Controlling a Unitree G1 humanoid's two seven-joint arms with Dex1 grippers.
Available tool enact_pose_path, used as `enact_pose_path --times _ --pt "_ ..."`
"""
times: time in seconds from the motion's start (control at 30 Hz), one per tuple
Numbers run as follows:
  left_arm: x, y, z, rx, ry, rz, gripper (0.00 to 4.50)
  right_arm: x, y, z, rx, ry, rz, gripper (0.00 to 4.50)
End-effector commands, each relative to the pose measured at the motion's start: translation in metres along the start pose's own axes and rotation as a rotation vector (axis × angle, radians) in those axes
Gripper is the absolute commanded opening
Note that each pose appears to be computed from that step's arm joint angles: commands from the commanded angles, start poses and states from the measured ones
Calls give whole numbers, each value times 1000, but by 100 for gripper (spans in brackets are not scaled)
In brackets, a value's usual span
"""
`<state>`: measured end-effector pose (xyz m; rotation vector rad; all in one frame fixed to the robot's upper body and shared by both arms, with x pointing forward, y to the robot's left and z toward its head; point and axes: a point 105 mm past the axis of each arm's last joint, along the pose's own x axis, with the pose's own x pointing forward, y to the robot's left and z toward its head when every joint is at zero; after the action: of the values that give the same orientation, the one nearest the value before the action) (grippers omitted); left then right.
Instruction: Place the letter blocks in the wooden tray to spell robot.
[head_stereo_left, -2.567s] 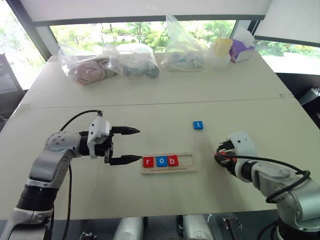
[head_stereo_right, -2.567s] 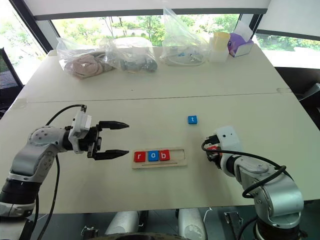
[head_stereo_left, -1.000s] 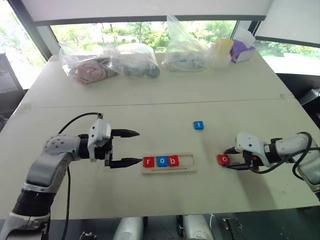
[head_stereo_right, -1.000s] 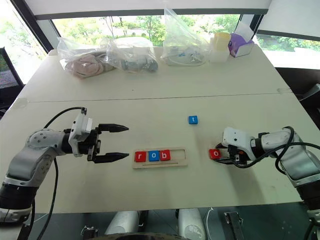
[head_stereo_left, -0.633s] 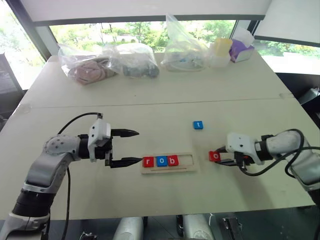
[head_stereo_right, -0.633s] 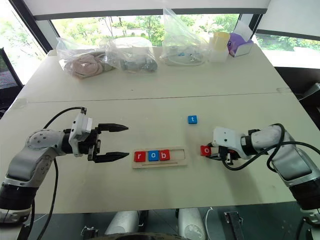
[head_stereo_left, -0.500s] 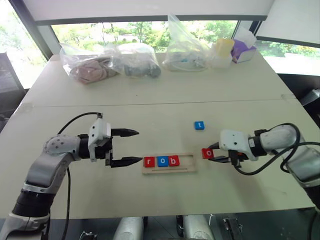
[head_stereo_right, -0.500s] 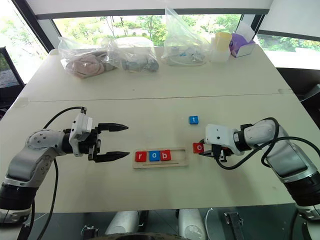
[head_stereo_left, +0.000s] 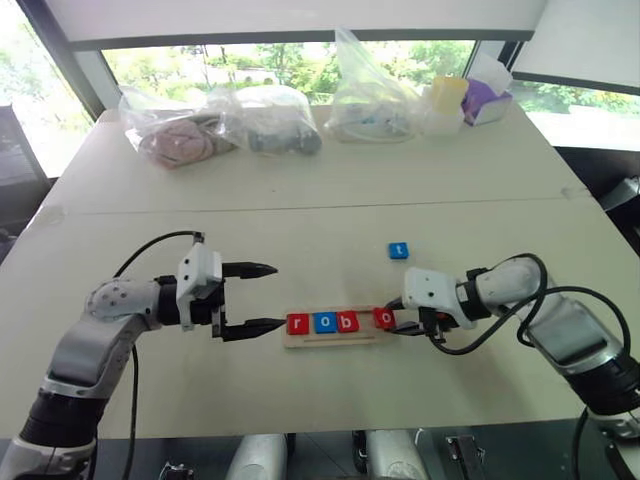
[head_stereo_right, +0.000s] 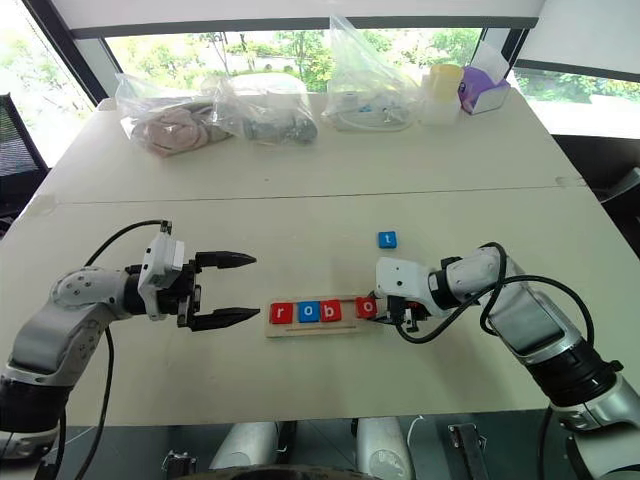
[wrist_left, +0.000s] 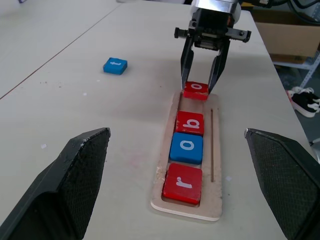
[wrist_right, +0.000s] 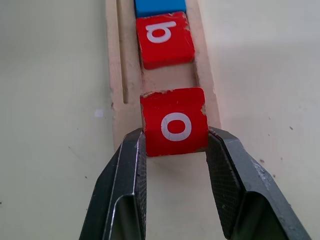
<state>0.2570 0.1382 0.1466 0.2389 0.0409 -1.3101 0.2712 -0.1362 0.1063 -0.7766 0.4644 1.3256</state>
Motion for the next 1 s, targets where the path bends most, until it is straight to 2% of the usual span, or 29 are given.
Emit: enact_pose_path --times 0.03,0.8,0.87,0.9,1.0 --pt "-5 1 12 45 -13 15 450 0 0 12 -48 -13 -6 111" --pt "-3 -1 13 39 -16 28 450 8 -1 16 -59 -19 -6 111" --pt "-3 -1 12 39 -17 27 450 8 -2 16 -59 -20 -7 218" --pt "-3 -1 12 39 -18 27 450 8 -2 16 -59 -21 -7 251" --pt "-3 -2 12 38 -18 27 450 7 -1 18 -59 -27 -6 412"
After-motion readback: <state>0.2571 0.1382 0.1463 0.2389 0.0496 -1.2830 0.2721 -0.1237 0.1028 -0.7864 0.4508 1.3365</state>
